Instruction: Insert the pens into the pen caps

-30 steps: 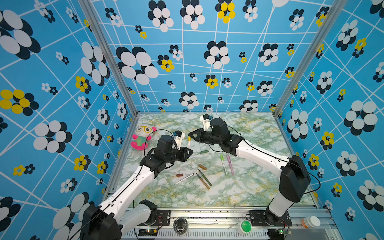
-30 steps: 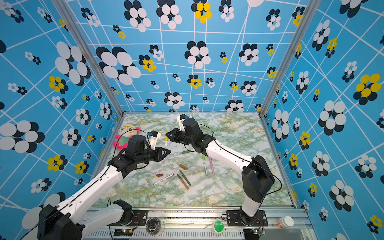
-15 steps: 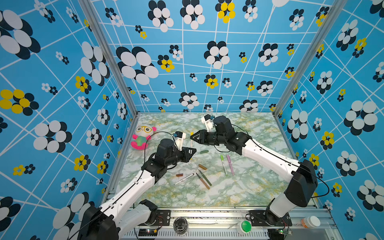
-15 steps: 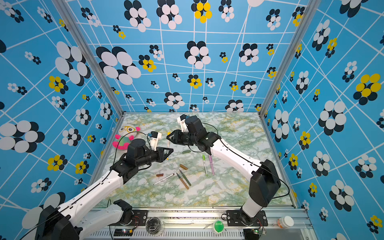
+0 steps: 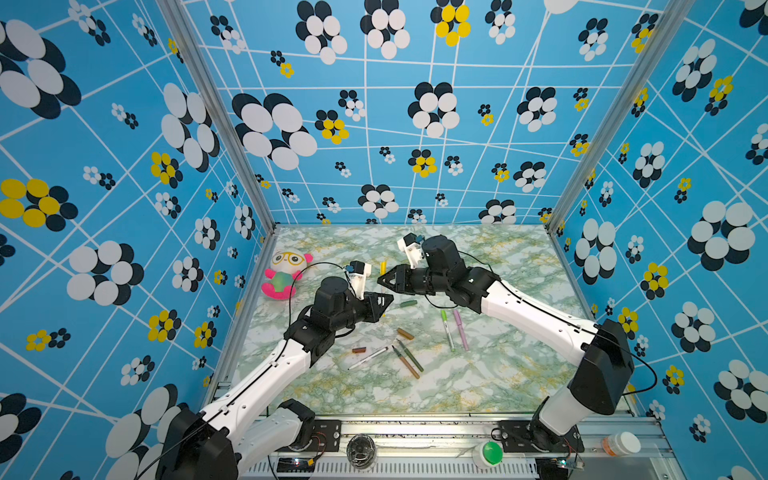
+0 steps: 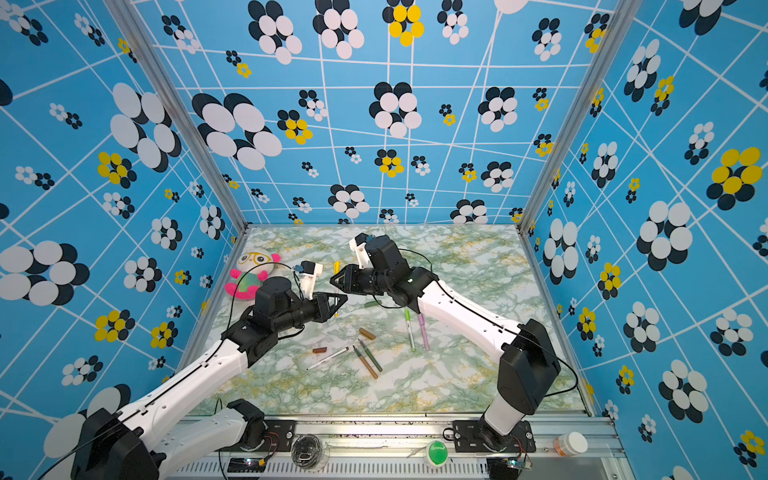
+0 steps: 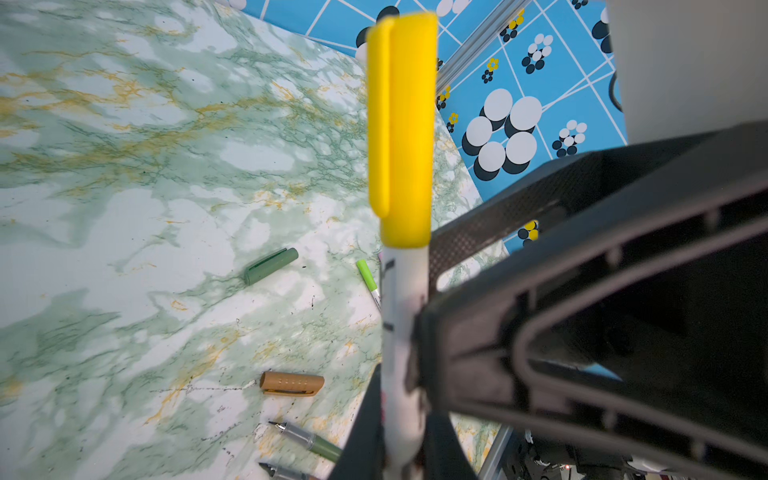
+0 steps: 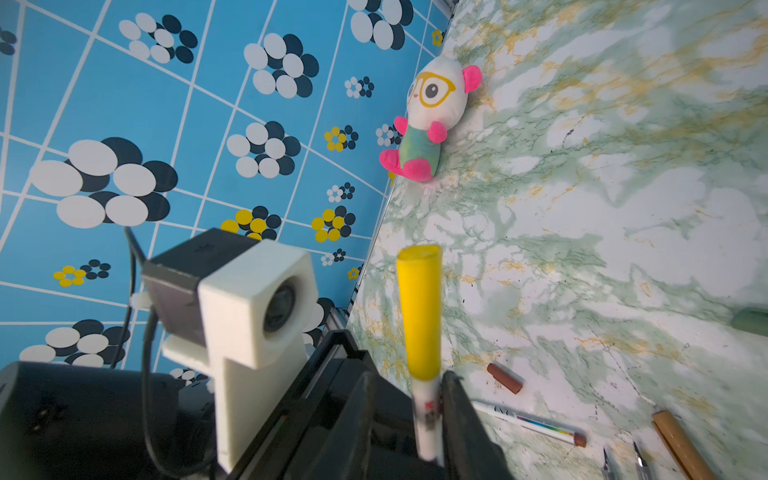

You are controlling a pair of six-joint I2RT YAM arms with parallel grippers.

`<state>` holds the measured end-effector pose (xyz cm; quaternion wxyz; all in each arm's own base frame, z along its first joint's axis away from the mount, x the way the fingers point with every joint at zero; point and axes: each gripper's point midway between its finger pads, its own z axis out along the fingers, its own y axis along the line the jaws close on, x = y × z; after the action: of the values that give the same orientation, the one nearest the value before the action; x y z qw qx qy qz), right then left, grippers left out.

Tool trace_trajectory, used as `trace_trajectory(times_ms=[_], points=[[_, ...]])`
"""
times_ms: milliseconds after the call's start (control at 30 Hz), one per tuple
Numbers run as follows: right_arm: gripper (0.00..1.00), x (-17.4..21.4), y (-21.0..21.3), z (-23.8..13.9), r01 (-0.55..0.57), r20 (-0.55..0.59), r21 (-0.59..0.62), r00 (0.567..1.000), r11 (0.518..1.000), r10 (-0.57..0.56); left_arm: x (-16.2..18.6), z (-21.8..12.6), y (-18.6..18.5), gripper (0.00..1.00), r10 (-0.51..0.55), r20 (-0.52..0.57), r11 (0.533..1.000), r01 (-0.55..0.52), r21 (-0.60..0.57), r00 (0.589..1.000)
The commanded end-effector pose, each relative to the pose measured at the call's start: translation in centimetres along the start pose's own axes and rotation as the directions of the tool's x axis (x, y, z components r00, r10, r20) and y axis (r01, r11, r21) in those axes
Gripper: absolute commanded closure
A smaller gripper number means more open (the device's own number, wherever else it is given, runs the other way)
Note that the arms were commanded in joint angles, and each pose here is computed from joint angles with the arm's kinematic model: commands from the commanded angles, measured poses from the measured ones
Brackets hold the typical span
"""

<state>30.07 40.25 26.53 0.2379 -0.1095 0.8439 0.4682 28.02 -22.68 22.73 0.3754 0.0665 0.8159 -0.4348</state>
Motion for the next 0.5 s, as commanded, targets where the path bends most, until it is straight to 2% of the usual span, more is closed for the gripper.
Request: trace_trajectory(times_ms=[0, 67, 333, 467], points=[[0.71, 1.46, -0.43, 0.93, 0.011, -0.045, 0.009, 0.999, 1.0, -0.011, -0.84, 0.07, -0.8, 1.0, 0.016, 0.03, 1.0, -0.016, 0.017, 0.999], [0.73, 1.61, -0.57, 1.08, 0.009, -0.049, 0.012, 0.999, 1.0, -0.009, -0.94, 0.08, -0.86, 1.0, 0.016, 0.032, 1.0, -0.016, 0.02, 0.999], [0.97, 1.67, -0.29, 1.07, 0.014, -0.042, 0.015, 0.999, 1.0, -0.013, -1.03, 0.16, -0.71, 1.0, 0.01, 0.042, 1.0, -0.01, 0.012, 0.999], [1.0, 0.93, -0.17, 0.47, 0.018, -0.007, 0.031, 1.0, 0.999, -0.018, -0.91, 0.27, -0.77, 1.0, 0.009, 0.04, 1.0, -0.01, 0.02, 0.999]])
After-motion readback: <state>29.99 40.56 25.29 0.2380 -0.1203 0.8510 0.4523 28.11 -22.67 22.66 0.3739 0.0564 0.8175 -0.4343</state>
